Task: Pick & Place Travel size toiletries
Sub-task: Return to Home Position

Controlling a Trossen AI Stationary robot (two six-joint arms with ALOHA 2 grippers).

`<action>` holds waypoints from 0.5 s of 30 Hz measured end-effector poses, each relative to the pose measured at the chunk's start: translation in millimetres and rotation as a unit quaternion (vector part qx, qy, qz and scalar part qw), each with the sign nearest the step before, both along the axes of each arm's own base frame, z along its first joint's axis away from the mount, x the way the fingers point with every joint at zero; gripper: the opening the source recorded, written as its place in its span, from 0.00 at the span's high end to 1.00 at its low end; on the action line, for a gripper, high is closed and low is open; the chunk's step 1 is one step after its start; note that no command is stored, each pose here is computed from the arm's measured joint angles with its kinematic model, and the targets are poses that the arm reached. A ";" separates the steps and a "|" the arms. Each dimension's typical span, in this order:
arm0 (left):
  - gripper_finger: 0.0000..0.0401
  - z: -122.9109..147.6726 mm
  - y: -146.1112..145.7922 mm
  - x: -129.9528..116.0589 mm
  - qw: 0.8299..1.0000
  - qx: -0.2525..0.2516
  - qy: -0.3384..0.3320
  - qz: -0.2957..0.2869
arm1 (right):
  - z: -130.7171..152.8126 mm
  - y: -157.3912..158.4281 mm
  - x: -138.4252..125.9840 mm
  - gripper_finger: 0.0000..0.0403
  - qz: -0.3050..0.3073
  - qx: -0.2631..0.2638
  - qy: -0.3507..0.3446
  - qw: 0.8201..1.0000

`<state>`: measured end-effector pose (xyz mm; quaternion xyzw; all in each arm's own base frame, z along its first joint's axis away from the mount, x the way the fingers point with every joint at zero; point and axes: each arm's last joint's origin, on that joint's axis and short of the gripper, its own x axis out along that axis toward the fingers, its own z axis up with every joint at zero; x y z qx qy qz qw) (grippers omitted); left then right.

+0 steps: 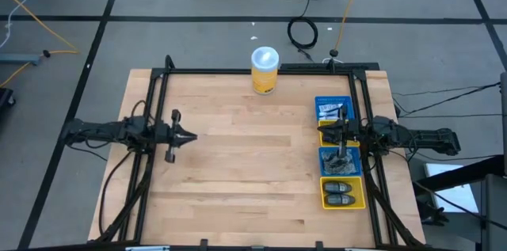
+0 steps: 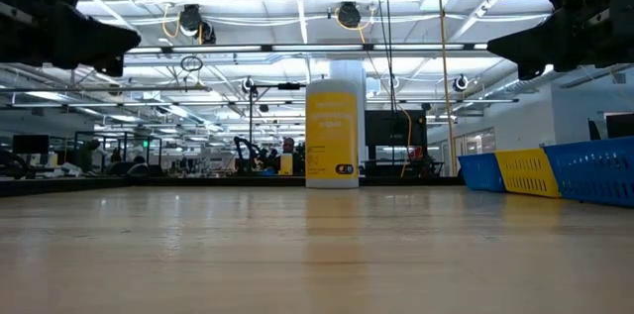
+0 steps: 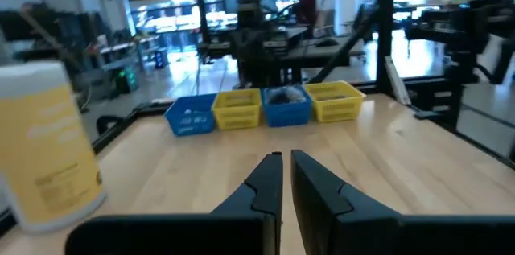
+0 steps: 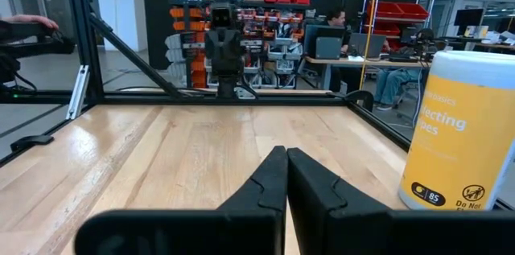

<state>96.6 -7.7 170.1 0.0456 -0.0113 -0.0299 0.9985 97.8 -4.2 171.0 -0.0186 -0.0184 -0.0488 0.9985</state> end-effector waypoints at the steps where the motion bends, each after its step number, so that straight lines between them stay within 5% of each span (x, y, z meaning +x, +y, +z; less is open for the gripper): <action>1: 0.92 0.1 -0.8 -0.1 1.000 0.007 -0.001 -0.004 | 0.0 0.0 0.0 1.00 0.000 0.000 0.000 1.000; 15: 0.92 -0.3 3.6 0.2 0.999 -0.033 0.003 0.018 | 0.0 0.0 0.0 1.00 0.000 0.000 0.000 1.000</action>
